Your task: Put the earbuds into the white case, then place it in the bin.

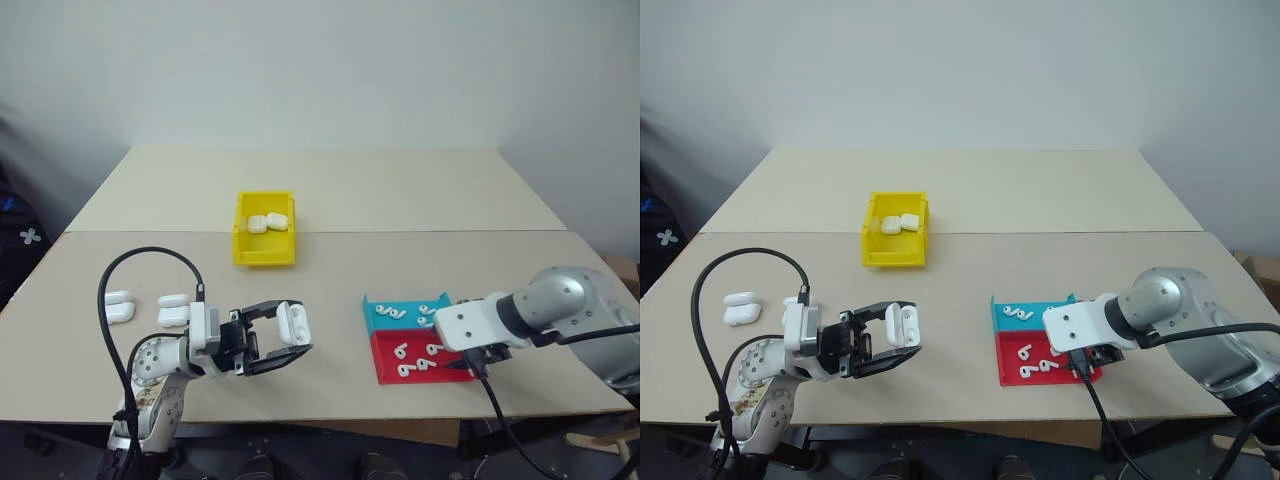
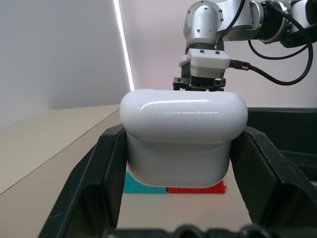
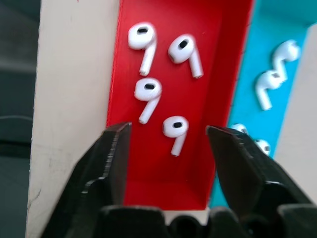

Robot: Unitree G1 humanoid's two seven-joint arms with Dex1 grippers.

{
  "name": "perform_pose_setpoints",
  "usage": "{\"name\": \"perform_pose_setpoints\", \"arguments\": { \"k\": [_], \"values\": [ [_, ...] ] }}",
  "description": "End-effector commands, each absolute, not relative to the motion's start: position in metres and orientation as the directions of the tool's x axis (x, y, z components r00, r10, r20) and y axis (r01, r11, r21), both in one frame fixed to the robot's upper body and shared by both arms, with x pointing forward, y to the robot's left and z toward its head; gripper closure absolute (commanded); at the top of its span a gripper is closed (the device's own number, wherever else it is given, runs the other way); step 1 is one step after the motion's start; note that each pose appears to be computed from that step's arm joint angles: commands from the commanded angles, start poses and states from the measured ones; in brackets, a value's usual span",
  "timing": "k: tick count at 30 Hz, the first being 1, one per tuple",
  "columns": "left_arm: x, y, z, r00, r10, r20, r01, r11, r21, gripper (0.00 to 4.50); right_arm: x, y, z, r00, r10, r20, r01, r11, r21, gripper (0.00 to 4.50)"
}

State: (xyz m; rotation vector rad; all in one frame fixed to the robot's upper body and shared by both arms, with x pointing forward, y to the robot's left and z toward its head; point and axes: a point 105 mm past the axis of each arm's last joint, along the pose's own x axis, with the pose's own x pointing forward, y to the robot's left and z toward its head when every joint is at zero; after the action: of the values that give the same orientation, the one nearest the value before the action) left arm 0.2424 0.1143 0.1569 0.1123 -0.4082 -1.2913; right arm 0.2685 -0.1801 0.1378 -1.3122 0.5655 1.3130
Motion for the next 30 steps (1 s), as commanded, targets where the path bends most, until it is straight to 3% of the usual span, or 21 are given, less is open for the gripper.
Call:
{"name": "perform_pose_setpoints", "arguments": {
  "k": [1, 30],
  "values": [
    [0.236, 0.113, 0.166, 0.2, -0.958, 0.206, 0.902, 0.263, 0.344, 1.7, 0.27, -0.176, 0.146, 0.276, 0.362, -0.89, -0.871, -0.296, -0.391, 2.35],
    [0.237, 0.115, 0.16, 0.244, -0.96, 0.138, 0.902, 0.277, 0.331, 1.7, 0.291, -0.175, 0.129, 0.29, 0.26, -0.921, -0.837, -0.398, -0.376, 2.35]
  ]
}}
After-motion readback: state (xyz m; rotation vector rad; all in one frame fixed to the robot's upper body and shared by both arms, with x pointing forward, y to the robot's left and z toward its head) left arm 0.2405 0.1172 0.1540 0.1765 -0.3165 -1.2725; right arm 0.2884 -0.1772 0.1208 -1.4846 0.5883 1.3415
